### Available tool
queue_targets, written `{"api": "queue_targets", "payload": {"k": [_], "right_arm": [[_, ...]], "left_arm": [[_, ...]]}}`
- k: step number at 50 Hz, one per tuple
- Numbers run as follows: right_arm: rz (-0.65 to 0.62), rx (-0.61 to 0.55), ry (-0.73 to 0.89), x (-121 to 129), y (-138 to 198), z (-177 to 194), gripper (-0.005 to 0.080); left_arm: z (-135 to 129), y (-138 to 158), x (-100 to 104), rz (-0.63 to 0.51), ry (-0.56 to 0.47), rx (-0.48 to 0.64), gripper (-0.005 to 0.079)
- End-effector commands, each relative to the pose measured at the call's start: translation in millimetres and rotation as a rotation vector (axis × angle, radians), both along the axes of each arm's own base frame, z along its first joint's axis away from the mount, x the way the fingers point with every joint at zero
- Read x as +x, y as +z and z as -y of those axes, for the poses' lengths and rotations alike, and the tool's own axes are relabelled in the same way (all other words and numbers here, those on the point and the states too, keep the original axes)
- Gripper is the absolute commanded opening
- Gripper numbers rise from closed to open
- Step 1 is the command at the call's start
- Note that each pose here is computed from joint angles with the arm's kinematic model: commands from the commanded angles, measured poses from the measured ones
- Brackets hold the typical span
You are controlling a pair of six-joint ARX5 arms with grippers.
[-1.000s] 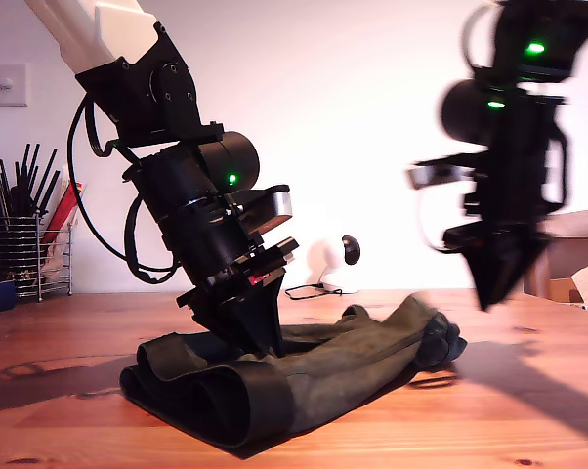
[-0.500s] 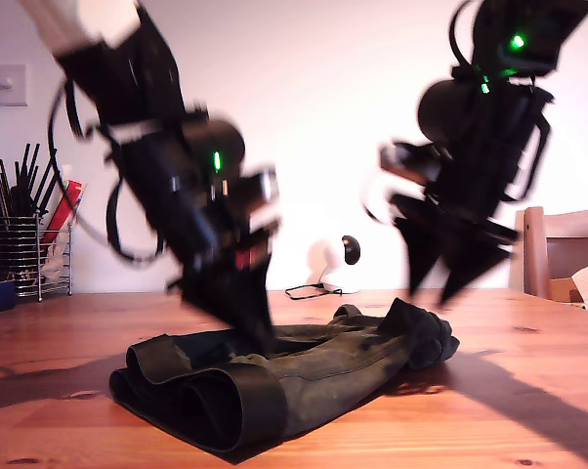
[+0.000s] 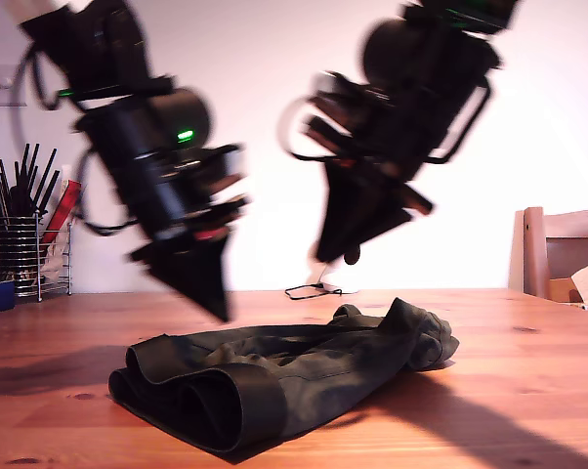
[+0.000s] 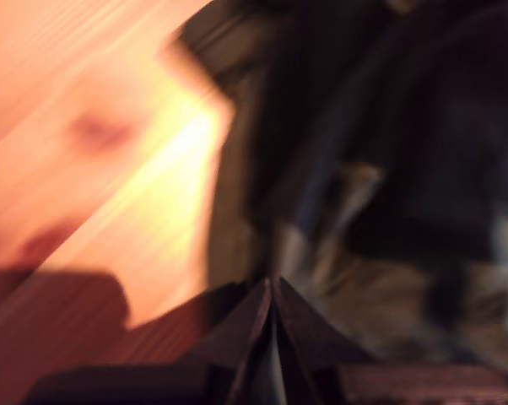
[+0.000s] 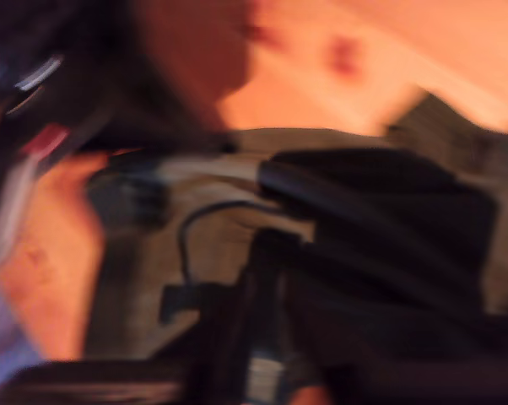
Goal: Fold the underwear in front of you. After folding it, place it to the right side.
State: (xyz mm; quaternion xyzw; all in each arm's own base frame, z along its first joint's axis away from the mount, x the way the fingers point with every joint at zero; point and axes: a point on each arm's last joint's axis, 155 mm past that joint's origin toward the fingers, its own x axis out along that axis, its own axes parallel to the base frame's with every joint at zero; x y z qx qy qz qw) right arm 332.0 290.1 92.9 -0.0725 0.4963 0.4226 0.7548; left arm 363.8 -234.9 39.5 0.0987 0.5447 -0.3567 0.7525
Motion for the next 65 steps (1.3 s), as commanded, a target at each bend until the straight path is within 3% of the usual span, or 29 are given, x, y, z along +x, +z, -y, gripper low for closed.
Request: {"api": "queue_targets", "payload": {"k": [1,12,22,30,42,56,65], "right_arm": [[-0.046,-0.016,0.021,-6.5,-21.3,-8.5,-0.0013],[-0.048,0.015,0.056,-13.5,-34.0,-30.5,-0.0013],[-0.010,0.026,0.067,-20.9,-59.4,-32.0,-0.0013],[0.012,0.047,0.084,-34.6,-71.0,-34.8,-0.0013],[0.014,0.065,0.144,-64.8,-71.1,-46.0,-0.0013],[-0.089,-0.081,0.251,-104.1,-112.4,3.1,-0.0013],[-0.089,-0.074,0.302,-100.4,-113.8,22.5,-0.0013]], "left_arm": [[-8.1,-8.8,-2.6,-0.030,0.014,0.014,-0.0019],[-27.7,-12.0,4.1,-0.041,0.053,0.016,-0.0019],[-26.2,-9.5,9.2,-0.025,0.045,-0.042,-0.0019],[-27.0,-12.1,-4.6,0.041,0.043,-0.099,-0.0019],[-41.6,-15.7,-41.3,0.072,0.108,-0.161,-0.0019],[-21.8,-5.1,-56.6,0.049,0.079,-0.242,-0.0019],[-7.8,-2.6,-69.0,0.014,0.043,-0.275,-0.0019]]}}
